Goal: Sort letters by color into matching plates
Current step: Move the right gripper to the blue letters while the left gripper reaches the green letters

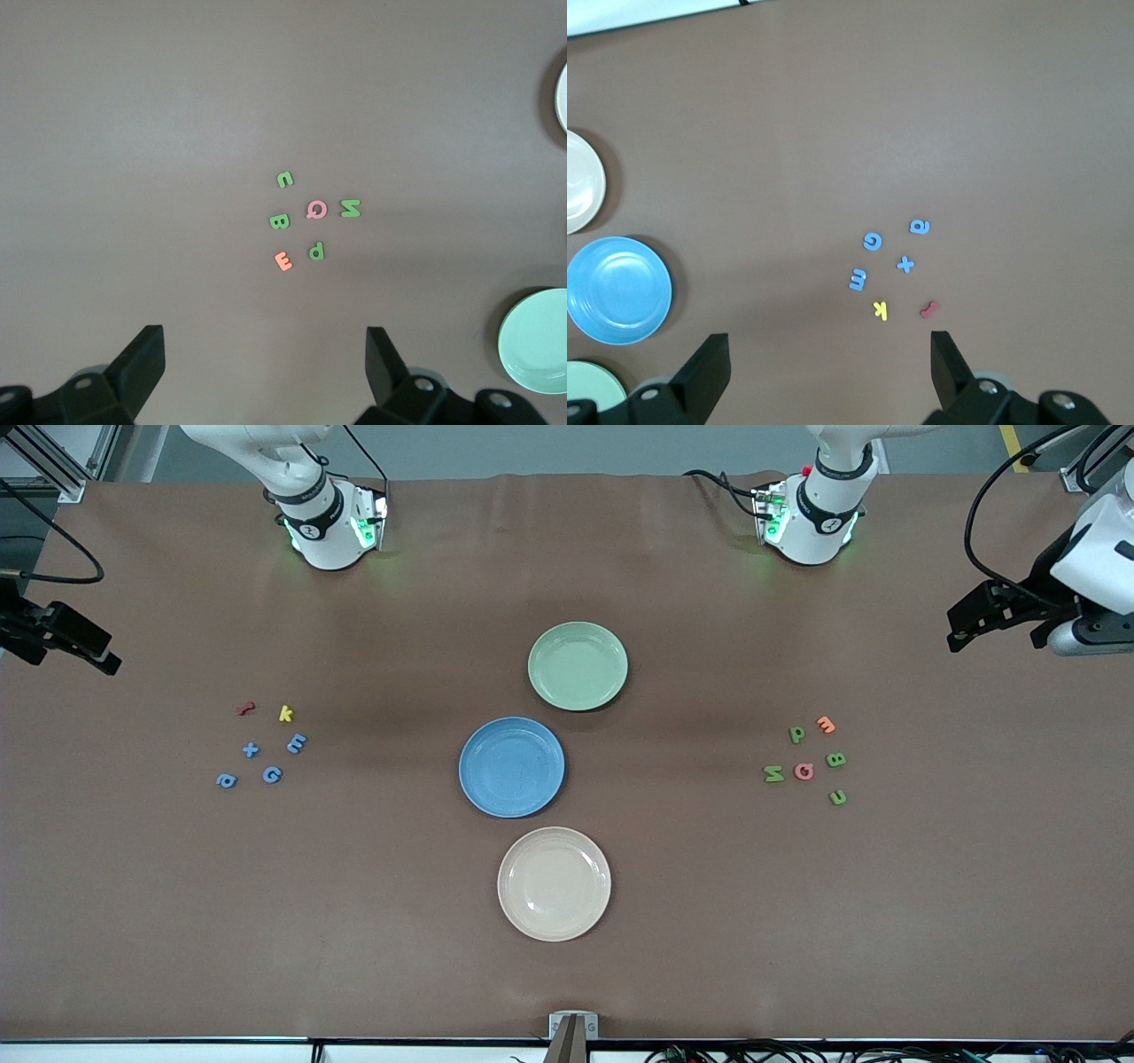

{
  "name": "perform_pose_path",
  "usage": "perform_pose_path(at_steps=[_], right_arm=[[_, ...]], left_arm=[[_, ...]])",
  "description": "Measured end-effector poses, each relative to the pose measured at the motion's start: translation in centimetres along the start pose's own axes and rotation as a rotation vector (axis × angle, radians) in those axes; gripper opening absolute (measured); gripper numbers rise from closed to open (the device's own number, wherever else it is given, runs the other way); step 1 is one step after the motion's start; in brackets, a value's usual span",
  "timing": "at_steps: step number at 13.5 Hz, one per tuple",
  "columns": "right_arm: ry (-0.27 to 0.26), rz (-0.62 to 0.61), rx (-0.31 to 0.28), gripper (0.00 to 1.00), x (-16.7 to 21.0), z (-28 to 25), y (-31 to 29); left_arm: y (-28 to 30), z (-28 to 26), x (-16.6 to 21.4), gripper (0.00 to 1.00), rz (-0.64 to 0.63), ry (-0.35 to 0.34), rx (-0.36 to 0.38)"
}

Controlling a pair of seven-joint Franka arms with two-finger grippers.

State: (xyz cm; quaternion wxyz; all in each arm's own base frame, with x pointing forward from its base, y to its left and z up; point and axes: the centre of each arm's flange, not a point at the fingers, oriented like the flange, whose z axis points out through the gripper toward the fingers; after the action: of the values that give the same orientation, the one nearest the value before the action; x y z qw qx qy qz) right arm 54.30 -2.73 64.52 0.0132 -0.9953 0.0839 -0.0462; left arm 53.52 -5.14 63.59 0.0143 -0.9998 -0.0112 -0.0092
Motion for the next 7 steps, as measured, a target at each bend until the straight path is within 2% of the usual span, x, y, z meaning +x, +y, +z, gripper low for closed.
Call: perform_pose_path(at_steps=[4, 7], right_arm=[[-0.028, 0.002, 0.002, 1.0, 0.6, 0.7, -0.1], [-0.077, 0.004, -0.007, 1.0, 1.6, 3.5, -0.2]], left_arm=[[-0.6, 4.0, 2.3, 1.0, -0.062, -0.051, 0.003], [-1.6, 10.5, 5.0, 1.0, -0.161, -0.017, -0.006]])
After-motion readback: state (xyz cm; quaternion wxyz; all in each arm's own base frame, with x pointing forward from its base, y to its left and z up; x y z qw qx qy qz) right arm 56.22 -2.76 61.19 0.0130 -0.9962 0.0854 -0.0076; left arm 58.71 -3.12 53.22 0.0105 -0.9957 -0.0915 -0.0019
